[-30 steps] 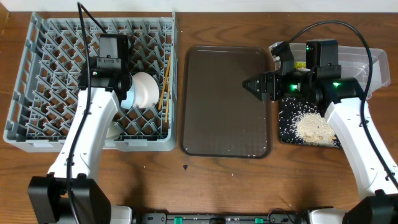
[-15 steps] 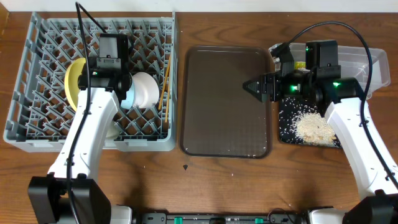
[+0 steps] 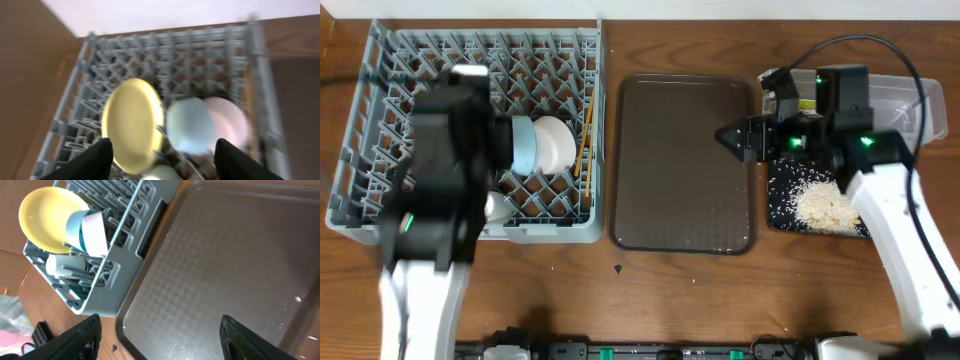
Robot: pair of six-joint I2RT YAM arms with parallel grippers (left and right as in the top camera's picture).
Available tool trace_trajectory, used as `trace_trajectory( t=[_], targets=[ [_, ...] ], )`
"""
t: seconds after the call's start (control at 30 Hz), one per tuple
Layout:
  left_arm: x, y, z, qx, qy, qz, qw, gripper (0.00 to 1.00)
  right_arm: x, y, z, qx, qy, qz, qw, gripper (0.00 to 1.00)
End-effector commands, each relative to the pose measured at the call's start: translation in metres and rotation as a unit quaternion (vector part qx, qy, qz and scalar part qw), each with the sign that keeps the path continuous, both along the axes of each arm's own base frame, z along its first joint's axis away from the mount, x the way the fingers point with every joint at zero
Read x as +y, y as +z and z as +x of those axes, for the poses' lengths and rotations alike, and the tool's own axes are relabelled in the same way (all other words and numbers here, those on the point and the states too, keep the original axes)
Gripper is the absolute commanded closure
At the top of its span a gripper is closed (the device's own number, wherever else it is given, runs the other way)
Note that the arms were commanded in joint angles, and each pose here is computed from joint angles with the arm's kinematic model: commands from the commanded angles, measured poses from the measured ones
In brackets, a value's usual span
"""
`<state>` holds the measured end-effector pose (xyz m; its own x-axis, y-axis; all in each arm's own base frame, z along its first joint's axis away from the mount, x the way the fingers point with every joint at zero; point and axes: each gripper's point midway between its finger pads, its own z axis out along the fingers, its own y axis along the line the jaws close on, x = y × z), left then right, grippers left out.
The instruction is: Sort waste into correct bins and load items into the dishwasher
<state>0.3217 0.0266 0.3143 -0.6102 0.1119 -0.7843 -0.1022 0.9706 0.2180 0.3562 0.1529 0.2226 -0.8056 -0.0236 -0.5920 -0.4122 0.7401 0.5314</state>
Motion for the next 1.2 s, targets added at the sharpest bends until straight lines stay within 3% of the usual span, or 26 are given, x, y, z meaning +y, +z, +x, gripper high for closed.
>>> trace_trajectory(
  t=[0.0,0.03,0.1,0.17,0.33,0.57,0.8,0.97,1.17],
  targets=[
    [-0.027,0.025,-0.041,-0.036,-0.061,-0.064,0.995,0.26,-0.010,0.056,-0.020,-0.081,-0.032,-0.013,0.996,0.26],
    [-0.026,0.032,-0.050,-0.048,-0.062,-0.064,0.995,0.14,-0.016,0.070,-0.027,-0.102,-0.050,-0.020,0.993,0.25],
    [-0.025,0.043,-0.065,-0.070,-0.063,-0.064,0.994,0.13,-0.018,0.090,-0.039,-0.136,-0.056,-0.020,0.989,0.22],
    [-0.025,0.053,-0.077,-0.091,-0.064,-0.063,0.992,0.12,-0.018,0.112,-0.055,-0.170,-0.053,-0.012,0.984,0.01],
    [-0.024,0.070,-0.099,-0.132,-0.067,-0.063,0.987,0.11,-0.021,0.148,-0.086,-0.230,-0.052,0.003,0.972,0.01],
    [-0.023,0.074,-0.106,-0.142,-0.068,-0.063,0.986,0.09,-0.028,0.164,-0.107,-0.273,-0.051,-0.008,0.961,0.01],
    [-0.023,0.073,-0.106,-0.140,-0.067,-0.063,0.986,0.09,-0.046,0.159,-0.098,-0.282,-0.091,-0.055,0.954,0.01],
    [-0.023,0.072,-0.105,-0.139,-0.067,-0.063,0.986,0.09,-0.071,0.149,-0.087,-0.308,-0.118,-0.148,0.932,0.01],
    [-0.023,0.072,-0.105,-0.137,-0.067,-0.063,0.986,0.08,-0.101,0.093,-0.089,-0.290,-0.140,-0.204,0.924,0.01]
  ],
)
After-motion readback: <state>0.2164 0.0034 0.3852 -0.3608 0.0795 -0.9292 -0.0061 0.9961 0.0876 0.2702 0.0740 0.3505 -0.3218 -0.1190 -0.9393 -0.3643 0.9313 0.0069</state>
